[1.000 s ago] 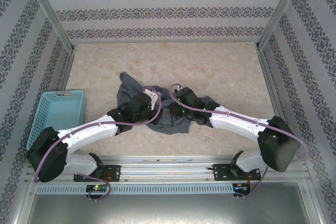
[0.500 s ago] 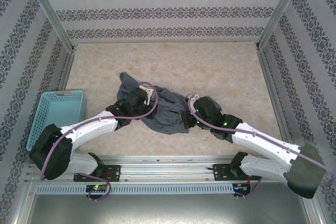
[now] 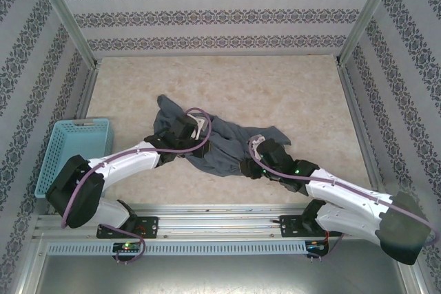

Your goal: Fold the inside-out t-shirt

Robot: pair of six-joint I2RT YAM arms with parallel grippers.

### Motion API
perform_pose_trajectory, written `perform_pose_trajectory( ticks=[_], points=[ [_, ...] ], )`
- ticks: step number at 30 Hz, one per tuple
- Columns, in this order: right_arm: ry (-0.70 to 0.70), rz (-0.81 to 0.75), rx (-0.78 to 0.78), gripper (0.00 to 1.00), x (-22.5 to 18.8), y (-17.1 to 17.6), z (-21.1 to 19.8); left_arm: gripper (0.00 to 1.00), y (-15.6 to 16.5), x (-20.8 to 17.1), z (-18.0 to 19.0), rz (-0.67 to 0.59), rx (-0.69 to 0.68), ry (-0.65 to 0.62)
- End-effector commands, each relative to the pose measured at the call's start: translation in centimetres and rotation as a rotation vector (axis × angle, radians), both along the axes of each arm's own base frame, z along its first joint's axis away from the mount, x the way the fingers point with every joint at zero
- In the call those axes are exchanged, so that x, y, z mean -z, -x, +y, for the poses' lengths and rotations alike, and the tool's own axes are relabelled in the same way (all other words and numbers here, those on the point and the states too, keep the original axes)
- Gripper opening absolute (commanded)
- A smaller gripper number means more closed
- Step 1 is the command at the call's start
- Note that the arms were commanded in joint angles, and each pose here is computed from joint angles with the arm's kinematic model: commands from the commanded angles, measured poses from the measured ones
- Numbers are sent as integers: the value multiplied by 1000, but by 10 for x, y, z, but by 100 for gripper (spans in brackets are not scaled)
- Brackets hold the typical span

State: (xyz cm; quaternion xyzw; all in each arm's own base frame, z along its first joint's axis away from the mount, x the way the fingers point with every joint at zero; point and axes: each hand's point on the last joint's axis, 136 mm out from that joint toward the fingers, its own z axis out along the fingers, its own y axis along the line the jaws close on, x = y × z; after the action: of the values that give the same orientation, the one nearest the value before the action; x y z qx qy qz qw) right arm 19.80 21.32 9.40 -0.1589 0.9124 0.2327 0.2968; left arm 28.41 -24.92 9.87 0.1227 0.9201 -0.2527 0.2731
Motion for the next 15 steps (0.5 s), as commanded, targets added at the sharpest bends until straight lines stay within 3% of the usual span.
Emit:
perform_pose_trajectory(
  ticks=[1,4,9,13,15],
  points=[
    [9,-98,6,49,-36,-13,5,0,6,-11,-10,-19,63,36],
    [-6,-126,-14,57,-50,-23,19,0,8,-13,-14,-24,79,43],
    [63,-110,-40,61,-41,-48,44,0,13,-18,-19,-37,110,60],
    [128,-78,-72,57,-27,-63,61,0,16,-17,-19,-37,117,53],
    [132,-79,-77,48,-26,-69,65,0,17,-16,-17,-36,118,48]
  ],
)
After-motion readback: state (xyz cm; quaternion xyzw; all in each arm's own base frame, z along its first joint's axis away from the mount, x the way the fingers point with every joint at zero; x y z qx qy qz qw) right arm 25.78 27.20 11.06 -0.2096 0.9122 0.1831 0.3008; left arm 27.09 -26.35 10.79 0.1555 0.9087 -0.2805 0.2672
